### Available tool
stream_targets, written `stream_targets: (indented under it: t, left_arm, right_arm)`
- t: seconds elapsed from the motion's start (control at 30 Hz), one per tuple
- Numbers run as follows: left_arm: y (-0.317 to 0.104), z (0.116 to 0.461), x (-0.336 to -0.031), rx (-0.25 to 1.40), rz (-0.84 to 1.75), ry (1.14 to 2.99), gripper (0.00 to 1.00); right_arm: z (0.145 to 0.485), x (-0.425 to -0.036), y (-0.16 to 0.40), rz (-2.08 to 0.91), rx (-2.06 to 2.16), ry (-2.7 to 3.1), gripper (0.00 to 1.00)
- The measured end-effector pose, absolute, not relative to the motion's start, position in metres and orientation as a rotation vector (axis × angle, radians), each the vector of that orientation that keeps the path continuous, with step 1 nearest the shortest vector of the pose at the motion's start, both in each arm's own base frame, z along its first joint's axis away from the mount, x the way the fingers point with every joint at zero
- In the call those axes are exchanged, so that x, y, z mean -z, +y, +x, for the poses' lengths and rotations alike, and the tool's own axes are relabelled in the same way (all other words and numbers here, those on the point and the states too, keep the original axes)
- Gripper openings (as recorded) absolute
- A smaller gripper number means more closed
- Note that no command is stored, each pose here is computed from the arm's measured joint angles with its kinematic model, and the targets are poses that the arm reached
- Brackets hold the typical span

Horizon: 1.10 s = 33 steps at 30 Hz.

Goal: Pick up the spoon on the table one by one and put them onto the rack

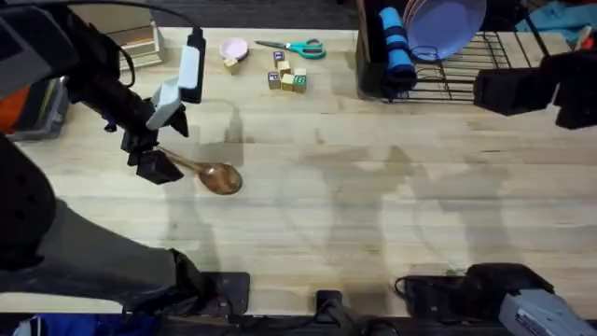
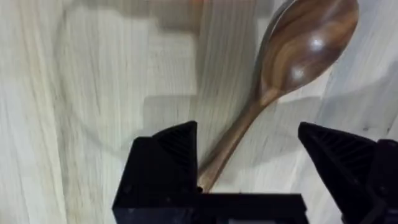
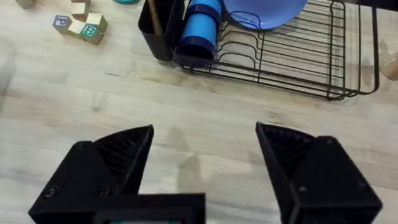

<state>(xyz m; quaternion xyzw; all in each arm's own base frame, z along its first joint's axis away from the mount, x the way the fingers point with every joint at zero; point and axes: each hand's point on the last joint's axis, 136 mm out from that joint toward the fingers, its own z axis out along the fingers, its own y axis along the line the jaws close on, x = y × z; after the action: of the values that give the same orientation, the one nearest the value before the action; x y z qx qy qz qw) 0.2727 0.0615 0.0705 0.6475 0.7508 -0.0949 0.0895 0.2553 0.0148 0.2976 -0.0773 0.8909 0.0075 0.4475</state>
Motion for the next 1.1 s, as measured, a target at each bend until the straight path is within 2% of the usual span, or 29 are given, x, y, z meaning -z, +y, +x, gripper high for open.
stream_targets:
  t: [0.43,0.63,0.83,1.1]
  left_arm:
    - [0.06,0.271,-0.052,0.35,2.071,2.102,0.997]
    - [0.062,0.271,-0.036,0.314,2.115,2.056,0.996]
    - [0.063,0.27,-0.033,0.242,2.12,2.036,0.995]
    - [0.062,0.269,-0.033,0.238,2.114,2.042,0.993]
  right_arm:
    - [0.255,-0.297,0.015,-0.217,-0.006,2.204,0.997]
    - [0.255,-0.297,0.015,-0.22,-0.004,2.203,0.996]
    - [0.255,-0.298,0.015,-0.22,-0.004,2.203,0.997]
    - [0.255,-0.297,0.015,-0.22,-0.004,2.203,0.996]
